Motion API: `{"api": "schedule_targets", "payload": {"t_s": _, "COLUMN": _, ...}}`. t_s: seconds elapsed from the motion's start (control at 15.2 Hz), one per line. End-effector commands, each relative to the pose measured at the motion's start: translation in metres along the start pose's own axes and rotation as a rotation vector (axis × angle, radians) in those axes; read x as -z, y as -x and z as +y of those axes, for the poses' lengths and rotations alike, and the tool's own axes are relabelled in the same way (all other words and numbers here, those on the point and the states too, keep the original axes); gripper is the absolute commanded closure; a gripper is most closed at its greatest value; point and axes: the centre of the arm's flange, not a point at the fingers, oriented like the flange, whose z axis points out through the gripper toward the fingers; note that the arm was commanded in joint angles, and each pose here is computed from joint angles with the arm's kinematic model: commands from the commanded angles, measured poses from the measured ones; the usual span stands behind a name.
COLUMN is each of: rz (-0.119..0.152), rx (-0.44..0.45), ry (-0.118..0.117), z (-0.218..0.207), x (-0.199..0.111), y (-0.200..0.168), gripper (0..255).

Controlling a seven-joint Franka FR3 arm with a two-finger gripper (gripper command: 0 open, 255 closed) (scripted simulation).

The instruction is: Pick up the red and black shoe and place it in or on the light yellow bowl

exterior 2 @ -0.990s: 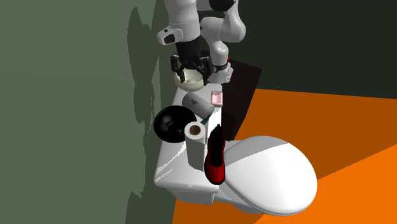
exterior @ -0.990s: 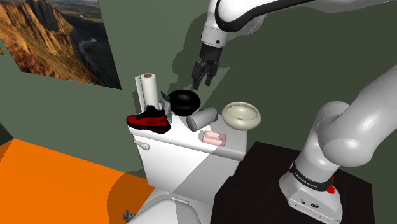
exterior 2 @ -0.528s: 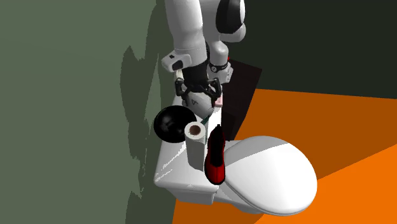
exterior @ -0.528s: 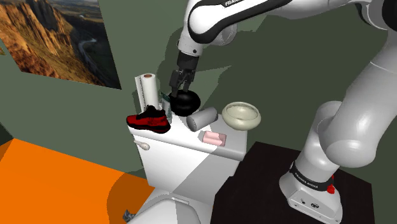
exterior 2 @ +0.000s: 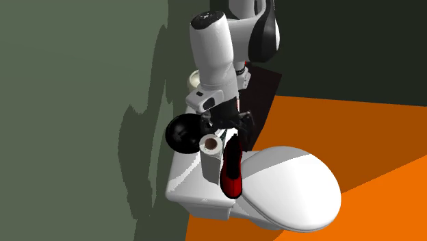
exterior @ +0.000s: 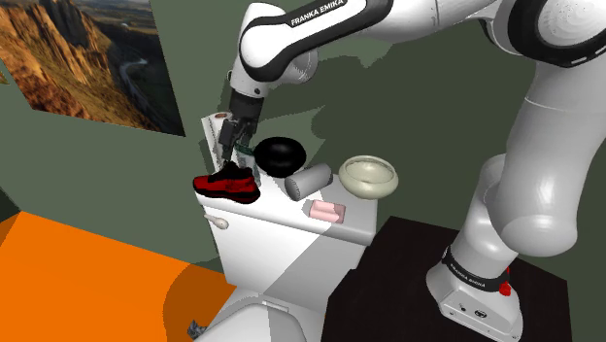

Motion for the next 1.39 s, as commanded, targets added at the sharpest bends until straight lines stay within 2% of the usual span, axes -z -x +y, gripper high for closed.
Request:
{"api": "schedule_targets", "payload": {"t_s": 0.0, "rz": 0.004, "rx": 0.021, "ry": -0.006, "z": -0.003, "x": -0.012, "y": -0.009, "gripper": 0}}
{"api": "schedule_targets", "payload": {"t_s": 0.46, "rz": 0.004, "rx": 0.021, "ry": -0.006, "z": -0.003, "x": -0.047, "y": -0.009, "gripper": 0}}
{"api": "schedule_targets", "payload": {"t_s": 0.99, "rz": 0.004, "rx": 0.021, "ry": -0.006, "z": -0.003, "x": -0.047, "y": -0.009, "gripper": 0}}
{"api": "schedule_targets", "payload": {"t_s": 1.06, "rz": 0.004, "rx": 0.021, "ry": -0.006, "z": -0.003, "x": -0.047, "y": -0.009, "gripper": 255}}
{"api": "schedule_targets", "payload": {"t_s": 1.32, "rz": 0.004, "rx": 0.021, "ry": -0.006, "z": -0.002, "x": -0.047, "y": -0.009, "gripper": 255}}
